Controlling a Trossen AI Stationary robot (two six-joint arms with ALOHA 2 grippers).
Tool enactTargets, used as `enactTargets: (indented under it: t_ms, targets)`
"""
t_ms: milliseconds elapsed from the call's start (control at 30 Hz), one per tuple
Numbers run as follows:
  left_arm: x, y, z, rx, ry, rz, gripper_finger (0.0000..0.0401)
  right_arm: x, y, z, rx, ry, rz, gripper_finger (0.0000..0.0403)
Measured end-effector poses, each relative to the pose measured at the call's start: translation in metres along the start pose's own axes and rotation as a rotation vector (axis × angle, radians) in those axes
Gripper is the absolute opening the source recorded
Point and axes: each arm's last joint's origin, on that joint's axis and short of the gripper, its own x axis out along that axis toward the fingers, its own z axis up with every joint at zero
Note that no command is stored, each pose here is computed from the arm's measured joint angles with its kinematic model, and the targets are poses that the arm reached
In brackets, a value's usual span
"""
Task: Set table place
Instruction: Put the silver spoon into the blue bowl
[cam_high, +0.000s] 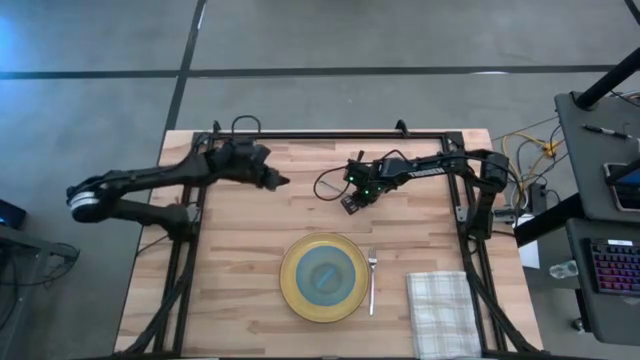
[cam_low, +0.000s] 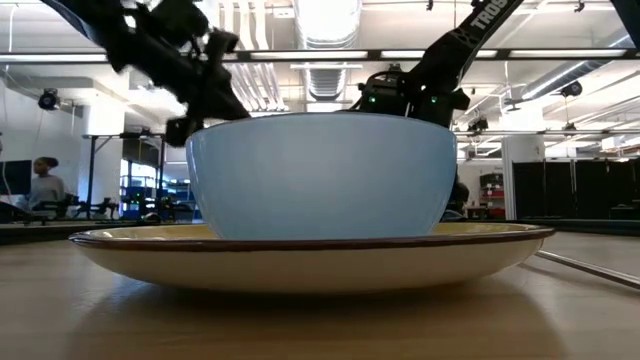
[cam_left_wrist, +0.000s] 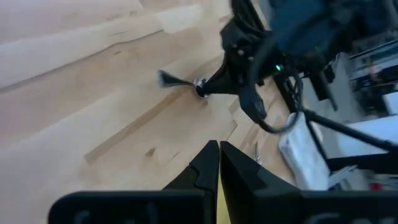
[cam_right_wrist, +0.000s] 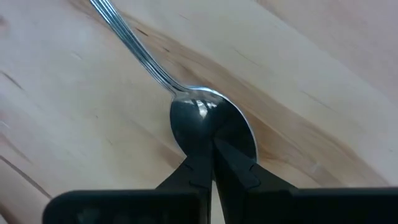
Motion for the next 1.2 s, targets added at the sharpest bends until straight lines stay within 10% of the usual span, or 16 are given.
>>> enactTargets:
  t_ms: [367, 633, 1200]
  targets:
    - [0.063, 0.055, 0.012, -0.212, 0.128, -0.161, 0.0008, 0.000, 0.003, 0.001, -0.011, 0.009, 0.060, 0.0008]
    - [0.098, 0.083, 0.007, -0.348, 0.184, -0.095, 0.0092, -0.001, 0.004, 0.002, -0.013, 0.007, 0.066, 0.0008]
    - [0.121, 0.093, 0.009, -0.353, 0.141, -0.155, 0.0169, -0.001, 0.004, 0.002, -0.022, 0.014, 0.081, 0.0008]
